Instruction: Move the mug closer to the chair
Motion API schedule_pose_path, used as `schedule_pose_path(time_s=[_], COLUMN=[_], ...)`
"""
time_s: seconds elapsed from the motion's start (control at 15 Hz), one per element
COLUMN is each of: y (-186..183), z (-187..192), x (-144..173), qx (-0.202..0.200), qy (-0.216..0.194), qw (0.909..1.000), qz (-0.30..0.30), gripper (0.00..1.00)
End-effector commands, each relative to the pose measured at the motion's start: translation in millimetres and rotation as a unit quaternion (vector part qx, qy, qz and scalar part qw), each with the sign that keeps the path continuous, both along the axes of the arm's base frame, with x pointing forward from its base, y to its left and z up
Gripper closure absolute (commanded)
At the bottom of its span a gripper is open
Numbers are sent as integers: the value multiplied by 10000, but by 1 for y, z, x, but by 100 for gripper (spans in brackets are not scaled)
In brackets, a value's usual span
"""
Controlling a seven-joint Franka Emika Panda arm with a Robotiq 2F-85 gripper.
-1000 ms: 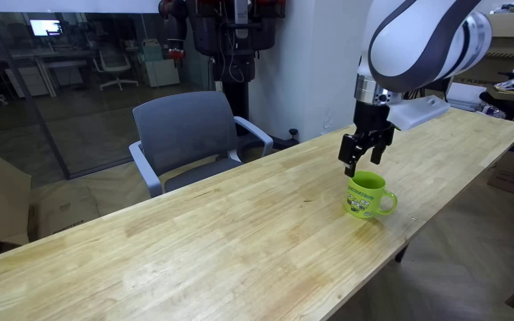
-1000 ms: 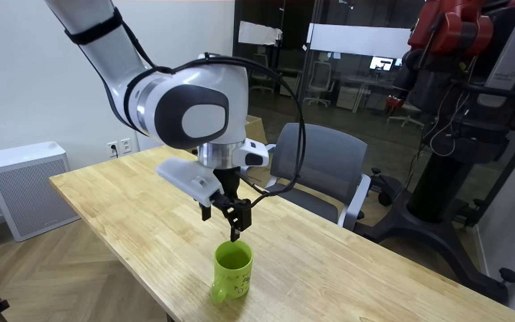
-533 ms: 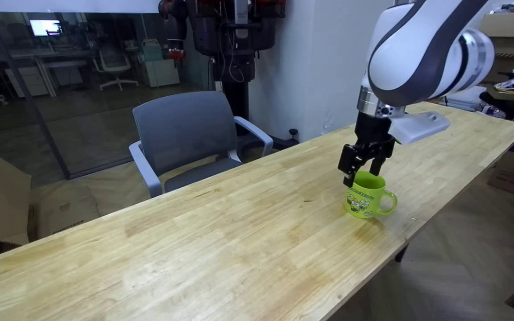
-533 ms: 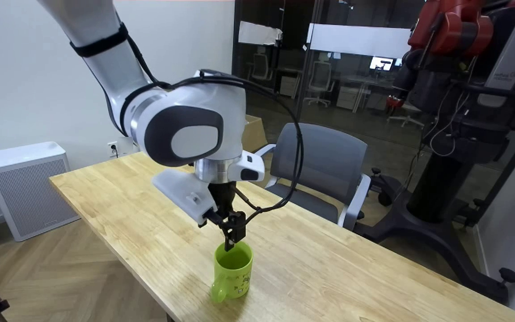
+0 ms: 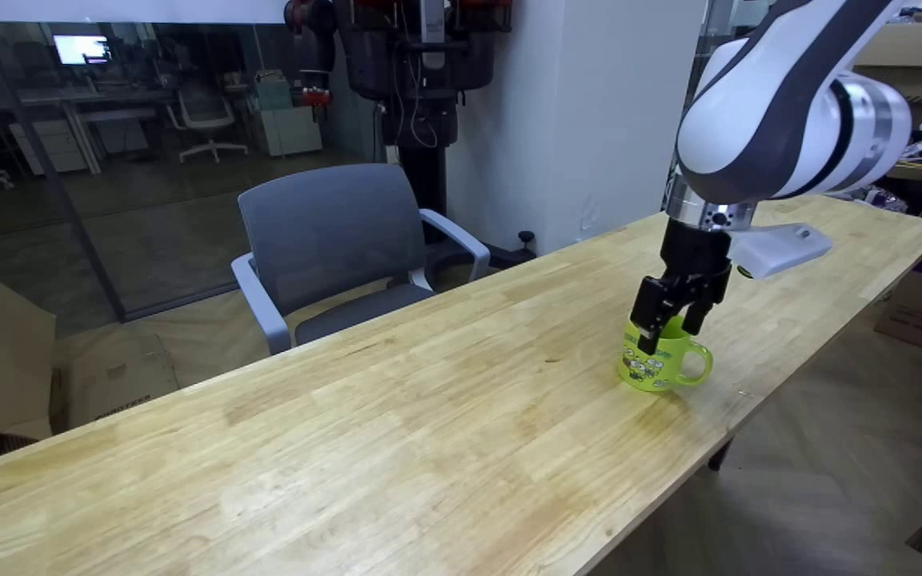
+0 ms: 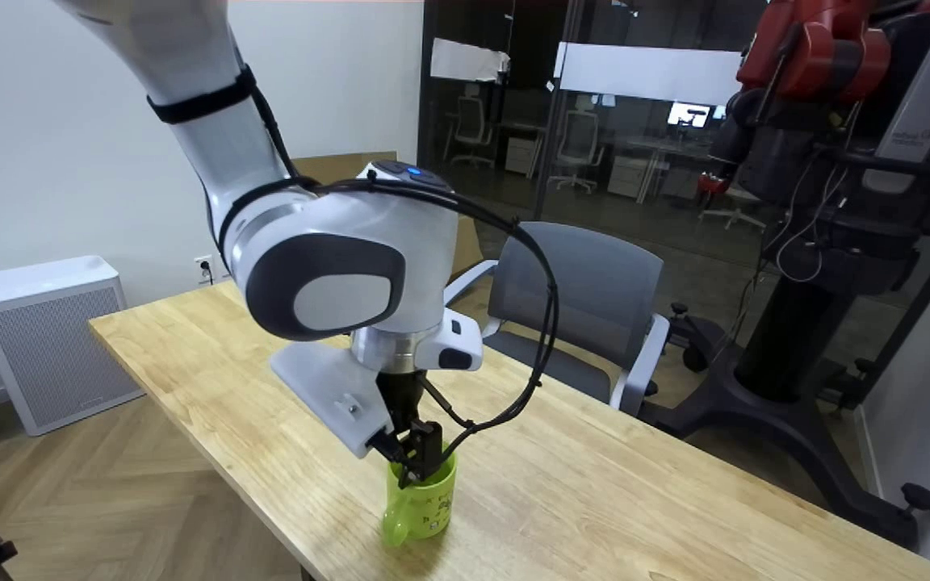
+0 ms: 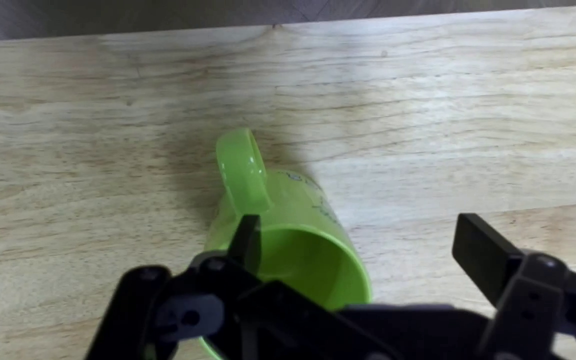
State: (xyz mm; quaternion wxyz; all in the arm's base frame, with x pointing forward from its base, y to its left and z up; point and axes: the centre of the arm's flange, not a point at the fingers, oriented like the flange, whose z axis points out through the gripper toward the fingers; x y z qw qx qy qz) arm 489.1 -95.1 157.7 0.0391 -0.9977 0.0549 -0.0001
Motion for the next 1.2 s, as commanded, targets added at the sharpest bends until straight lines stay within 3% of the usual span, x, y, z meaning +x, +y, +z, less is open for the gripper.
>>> schedule_pose_path(time_s=[0.0, 0.93, 1.13], y=[-11, -32, -28], z=[-6, 17, 11], x=[-2, 26, 13], qx=[123, -151, -97], qy=[-19, 90, 28], qw=[9999, 9994, 9996], qz=[47, 313, 280], gripper=[0, 0, 0])
